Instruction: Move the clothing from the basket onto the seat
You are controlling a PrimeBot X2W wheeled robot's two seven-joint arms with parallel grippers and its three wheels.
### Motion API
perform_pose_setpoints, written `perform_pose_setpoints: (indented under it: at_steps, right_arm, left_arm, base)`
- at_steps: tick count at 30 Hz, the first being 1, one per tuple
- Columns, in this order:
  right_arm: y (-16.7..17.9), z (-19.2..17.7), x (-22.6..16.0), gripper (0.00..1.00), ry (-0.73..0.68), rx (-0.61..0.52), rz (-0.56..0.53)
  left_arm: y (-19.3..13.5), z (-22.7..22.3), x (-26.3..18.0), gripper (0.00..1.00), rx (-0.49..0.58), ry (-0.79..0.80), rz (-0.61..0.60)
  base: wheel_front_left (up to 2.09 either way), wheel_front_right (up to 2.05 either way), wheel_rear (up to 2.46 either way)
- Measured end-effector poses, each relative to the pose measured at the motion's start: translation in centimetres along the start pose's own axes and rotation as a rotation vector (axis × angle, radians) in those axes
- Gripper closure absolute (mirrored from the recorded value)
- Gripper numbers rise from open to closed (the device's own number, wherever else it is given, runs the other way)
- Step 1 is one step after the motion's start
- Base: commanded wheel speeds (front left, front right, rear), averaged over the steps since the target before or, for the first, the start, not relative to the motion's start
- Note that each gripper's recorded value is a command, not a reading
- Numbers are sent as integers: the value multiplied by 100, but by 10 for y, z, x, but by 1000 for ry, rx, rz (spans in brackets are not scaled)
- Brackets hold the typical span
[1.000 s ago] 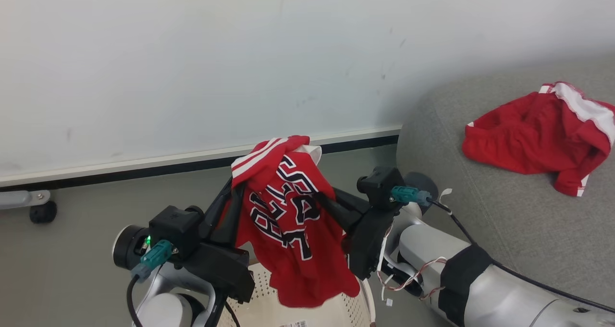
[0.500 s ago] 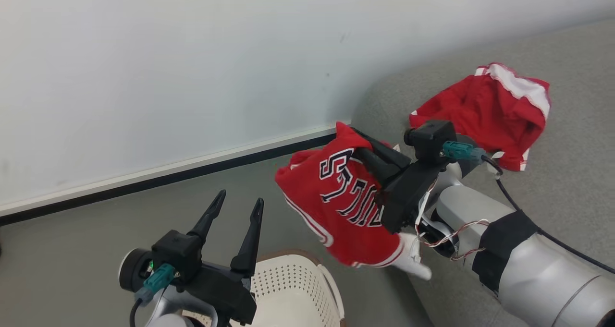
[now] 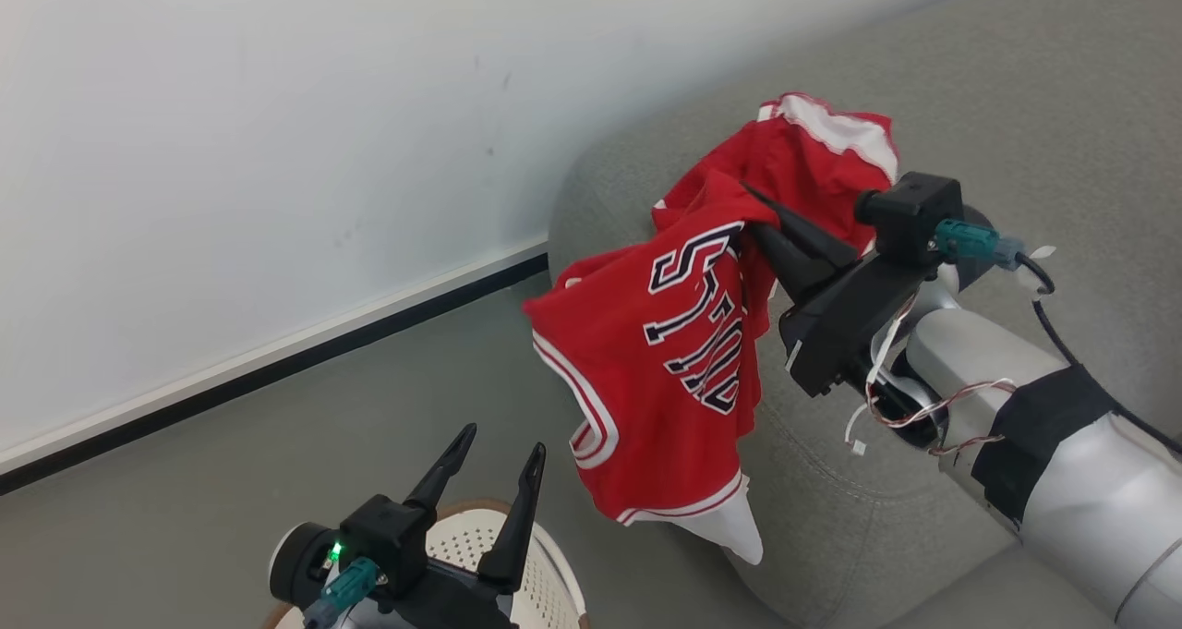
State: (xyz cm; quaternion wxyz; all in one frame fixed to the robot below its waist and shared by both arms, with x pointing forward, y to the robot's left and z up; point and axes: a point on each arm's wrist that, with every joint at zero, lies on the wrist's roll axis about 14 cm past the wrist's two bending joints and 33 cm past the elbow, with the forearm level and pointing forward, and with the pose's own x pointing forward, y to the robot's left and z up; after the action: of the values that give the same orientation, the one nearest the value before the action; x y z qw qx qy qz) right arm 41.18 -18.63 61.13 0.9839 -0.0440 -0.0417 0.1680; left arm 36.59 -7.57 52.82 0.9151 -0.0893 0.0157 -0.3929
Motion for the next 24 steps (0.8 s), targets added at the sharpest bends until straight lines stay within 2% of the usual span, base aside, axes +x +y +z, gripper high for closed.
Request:
perform_pose_setpoints:
  at_steps: [10, 16, 24]
  right_arm:
    - [-66, 23, -49, 100, -34, -58, -172]
    - [-80, 25, -56, 100, -31, -74, -214]
    - [-99, 28, -59, 100, -31, -82, -264]
  left_arm:
    - [-58, -21, 19, 0, -12, 53, -196]
    - [-67, -27, 31, 0, -21, 68, -245]
    - [-66, -35, 34, 0, -44, 80, -250]
  base:
    - [0, 0, 0]
    - [0, 0, 0]
    - [0, 0, 0]
